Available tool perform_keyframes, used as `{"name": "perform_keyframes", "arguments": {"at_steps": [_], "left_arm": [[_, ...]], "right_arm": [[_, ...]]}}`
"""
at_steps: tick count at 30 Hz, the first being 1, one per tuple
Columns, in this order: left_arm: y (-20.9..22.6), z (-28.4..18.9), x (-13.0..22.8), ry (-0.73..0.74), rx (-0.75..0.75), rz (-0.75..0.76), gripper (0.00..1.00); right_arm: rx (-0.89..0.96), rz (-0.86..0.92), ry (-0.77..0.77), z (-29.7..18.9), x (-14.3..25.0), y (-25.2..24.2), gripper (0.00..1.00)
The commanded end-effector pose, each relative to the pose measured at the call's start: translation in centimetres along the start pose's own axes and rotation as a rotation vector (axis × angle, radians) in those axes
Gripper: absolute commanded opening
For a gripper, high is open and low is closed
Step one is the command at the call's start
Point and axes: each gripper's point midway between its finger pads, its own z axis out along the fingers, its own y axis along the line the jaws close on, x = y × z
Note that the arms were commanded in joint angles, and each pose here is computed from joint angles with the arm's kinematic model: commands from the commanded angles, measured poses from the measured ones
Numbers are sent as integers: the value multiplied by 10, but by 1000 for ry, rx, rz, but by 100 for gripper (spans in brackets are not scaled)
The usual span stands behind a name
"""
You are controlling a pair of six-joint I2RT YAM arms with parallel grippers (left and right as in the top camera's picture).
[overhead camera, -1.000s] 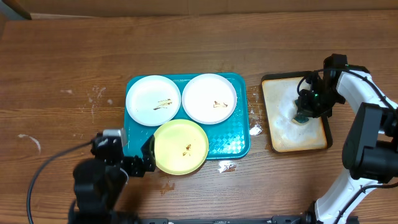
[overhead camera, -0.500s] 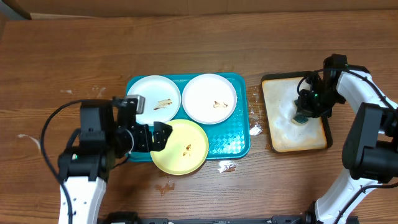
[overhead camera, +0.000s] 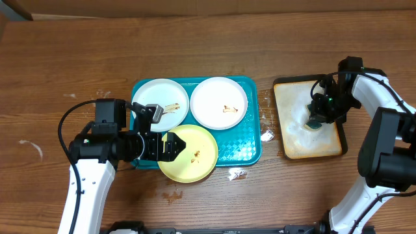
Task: Clean dirty plates on tray and stack at the side
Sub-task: 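Reach the left gripper to the rim of the upper-left white plate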
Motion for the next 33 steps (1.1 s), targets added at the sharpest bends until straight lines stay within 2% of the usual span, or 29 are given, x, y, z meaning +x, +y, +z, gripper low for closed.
{"name": "perform_keyframes", "arguments": {"at_steps": [1, 6, 12, 13, 14, 16, 19, 20, 25, 27, 29, 30, 32, 33], "left_arm": [[17, -8, -10, -10, -122, -57, 100], [20, -13, -26, 2, -195, -79, 97], [5, -20, -78, -28, -241, 12, 100], [1, -19, -85, -27, -240, 33, 90], [-3, -17, -92, -27, -238, 43, 66], [-10, -9, -102, -16, -225, 52, 38], [-16, 6, -110, 20, -217, 58, 17], [-17, 12, -110, 36, -214, 62, 4], [-25, 45, -102, 125, -204, 91, 4], [-29, 51, -103, 122, -198, 105, 28], [-37, 53, -108, 102, -187, 131, 45], [-41, 54, -110, 92, -182, 145, 39], [-45, 56, -114, 74, -176, 154, 4], [-46, 57, -117, 63, -178, 140, 4]], "right_arm": [[-12, -3, -18, -4, -7, 4, 4], [-12, -3, -18, -4, -7, 4, 4], [-13, -4, -21, -8, -9, 5, 4], [-13, -4, -20, -8, -9, 5, 4], [-13, -4, -21, -9, -9, 5, 4], [-13, -4, -21, -10, -10, 6, 4], [-13, -4, -20, -13, -10, 6, 4], [-13, -4, -22, -15, -12, 7, 4], [-13, -11, -51, -38, -24, 13, 4], [-13, -14, -61, -48, -27, 16, 4], [-14, -17, -75, -58, -31, 19, 4], [-14, -19, -80, -63, -32, 20, 4], [-15, -21, -90, -71, -32, 22, 4], [-16, -20, -93, -74, -32, 23, 4]]}}
